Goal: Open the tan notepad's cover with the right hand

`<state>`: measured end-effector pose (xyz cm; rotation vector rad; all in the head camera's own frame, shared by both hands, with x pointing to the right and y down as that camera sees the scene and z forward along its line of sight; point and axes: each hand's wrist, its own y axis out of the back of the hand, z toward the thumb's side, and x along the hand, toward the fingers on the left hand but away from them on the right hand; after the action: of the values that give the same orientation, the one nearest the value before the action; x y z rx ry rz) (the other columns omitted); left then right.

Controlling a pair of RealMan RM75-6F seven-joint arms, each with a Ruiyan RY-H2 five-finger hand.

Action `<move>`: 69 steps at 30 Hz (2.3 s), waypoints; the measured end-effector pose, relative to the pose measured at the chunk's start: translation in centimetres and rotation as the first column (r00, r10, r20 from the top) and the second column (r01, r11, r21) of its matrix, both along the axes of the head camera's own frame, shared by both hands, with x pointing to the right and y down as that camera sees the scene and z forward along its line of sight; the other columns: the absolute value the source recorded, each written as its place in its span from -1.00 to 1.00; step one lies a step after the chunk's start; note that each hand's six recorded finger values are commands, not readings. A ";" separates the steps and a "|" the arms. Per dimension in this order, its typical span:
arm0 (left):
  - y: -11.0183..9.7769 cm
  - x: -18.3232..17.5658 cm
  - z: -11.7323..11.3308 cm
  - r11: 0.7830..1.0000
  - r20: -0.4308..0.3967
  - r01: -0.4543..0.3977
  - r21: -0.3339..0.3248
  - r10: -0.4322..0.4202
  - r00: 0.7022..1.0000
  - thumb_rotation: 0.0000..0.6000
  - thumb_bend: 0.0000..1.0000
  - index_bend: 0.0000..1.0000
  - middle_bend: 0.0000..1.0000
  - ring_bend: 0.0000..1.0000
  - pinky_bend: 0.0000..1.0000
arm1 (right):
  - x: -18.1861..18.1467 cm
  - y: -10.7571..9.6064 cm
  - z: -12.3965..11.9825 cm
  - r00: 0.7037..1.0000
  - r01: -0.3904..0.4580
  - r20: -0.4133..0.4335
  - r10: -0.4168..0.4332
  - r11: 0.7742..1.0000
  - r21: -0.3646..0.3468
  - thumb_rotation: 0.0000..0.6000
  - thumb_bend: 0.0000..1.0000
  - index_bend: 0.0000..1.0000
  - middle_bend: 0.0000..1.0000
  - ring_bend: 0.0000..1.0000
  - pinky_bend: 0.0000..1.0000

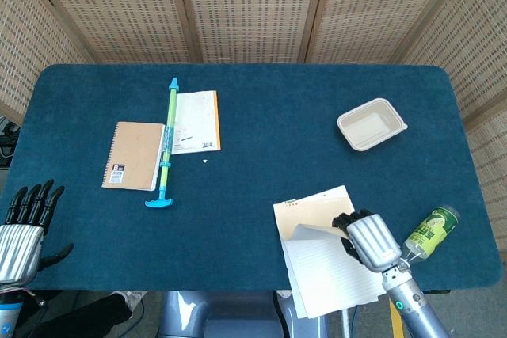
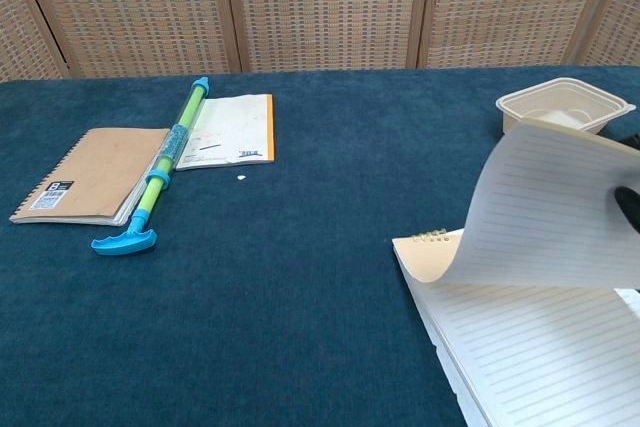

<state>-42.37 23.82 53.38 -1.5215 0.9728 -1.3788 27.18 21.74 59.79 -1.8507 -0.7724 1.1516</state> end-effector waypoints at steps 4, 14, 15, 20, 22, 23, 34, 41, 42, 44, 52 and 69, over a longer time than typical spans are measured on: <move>0.0 -0.1 0.4 1.000 0.010 0.005 -0.011 -0.005 1.000 1.00 -0.90 -1.00 -1.00 -1.00 -1.00 | -0.4 -2.4 0.5 1.000 -0.020 -0.015 0.020 1.000 -0.003 1.00 0.66 0.35 0.23 0.21 0.14; -0.5 -0.6 1.1 0.999 0.019 0.029 -0.029 -0.028 0.999 1.00 -0.90 -1.00 -1.00 -1.00 -1.00 | -1.1 -9.8 1.7 0.996 -0.079 -0.047 0.080 0.997 0.026 1.00 0.65 0.35 0.23 0.21 0.14; -0.6 -0.7 1.1 0.999 0.018 0.033 -0.027 -0.032 0.999 1.00 -0.90 -1.00 -1.00 -1.00 -1.00 | -1.2 -10.6 2.0 0.995 -0.088 -0.052 0.089 0.996 0.021 1.00 0.65 0.35 0.23 0.21 0.14; -0.8 -0.7 1.0 0.999 0.018 0.036 -0.022 -0.036 0.999 1.00 -0.90 -1.00 -1.00 -1.00 -1.00 | -1.5 -14.0 2.8 0.991 -0.110 -0.074 0.112 0.994 0.029 1.00 0.65 0.35 0.23 0.21 0.14; -0.9 -0.7 1.0 0.999 0.019 0.035 -0.022 -0.035 0.999 1.00 -0.90 -1.00 -1.00 -1.00 -1.00 | -1.7 -15.1 3.1 0.989 -0.112 -0.089 0.115 0.993 0.033 1.00 0.65 0.35 0.23 0.21 0.14; -0.9 -0.7 1.0 0.999 0.018 0.036 -0.024 -0.035 0.999 1.00 -0.90 -1.00 -1.00 -1.00 -1.00 | -1.8 -15.6 3.3 0.989 -0.114 -0.095 0.117 0.993 0.035 1.00 0.65 0.35 0.23 0.21 0.14; -1.2 -0.9 1.9 0.998 0.032 0.043 -0.044 -0.042 0.999 1.00 -0.90 -1.00 -1.00 -1.00 -1.00 | -1.7 -20.0 6.0 0.973 -0.167 -0.156 0.171 0.985 0.034 1.00 0.65 0.35 0.23 0.21 0.14; -1.2 -0.6 1.9 0.999 0.035 0.037 -0.039 -0.035 0.999 1.00 -0.90 -1.00 -1.00 -1.00 -1.00 | -2.6 -20.8 7.7 0.973 -0.161 -0.166 0.161 0.987 0.017 1.00 0.62 0.35 0.22 0.19 0.14; -1.3 -0.6 1.9 0.999 0.036 0.037 -0.038 -0.035 0.999 1.00 -0.90 -1.00 -1.00 -1.00 -1.00 | -3.0 -20.9 8.0 0.973 -0.158 -0.165 0.158 0.987 0.015 1.00 0.60 0.34 0.20 0.18 0.14; -1.3 -0.6 1.9 0.999 0.038 0.038 -0.039 -0.036 0.999 1.00 -0.90 -1.00 -1.00 -1.00 -1.00 | -3.4 -21.1 8.5 0.975 -0.155 -0.160 0.155 0.988 0.013 1.00 0.52 0.31 0.16 0.15 0.13; -1.4 -0.7 2.1 0.998 0.041 0.042 -0.042 -0.040 0.998 1.00 -0.90 -1.00 -1.00 -1.00 -1.00 | -5.1 -21.4 9.5 0.980 -0.131 -0.153 0.127 0.991 -0.020 1.00 0.06 0.01 -0.14 -0.17 -0.14; -1.5 -1.1 1.7 0.998 0.031 0.055 -0.031 -0.054 0.998 1.00 -0.90 -1.00 -1.00 -1.00 -1.00 | -4.5 -20.6 7.4 0.979 -0.163 -0.122 0.160 0.987 -0.013 1.00 -0.62 -1.00 -1.00 -1.00 -1.00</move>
<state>-43.47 22.33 55.05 -1.5029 0.9843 -1.4574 22.68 1.15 67.19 -1.7441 -0.8556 1.3678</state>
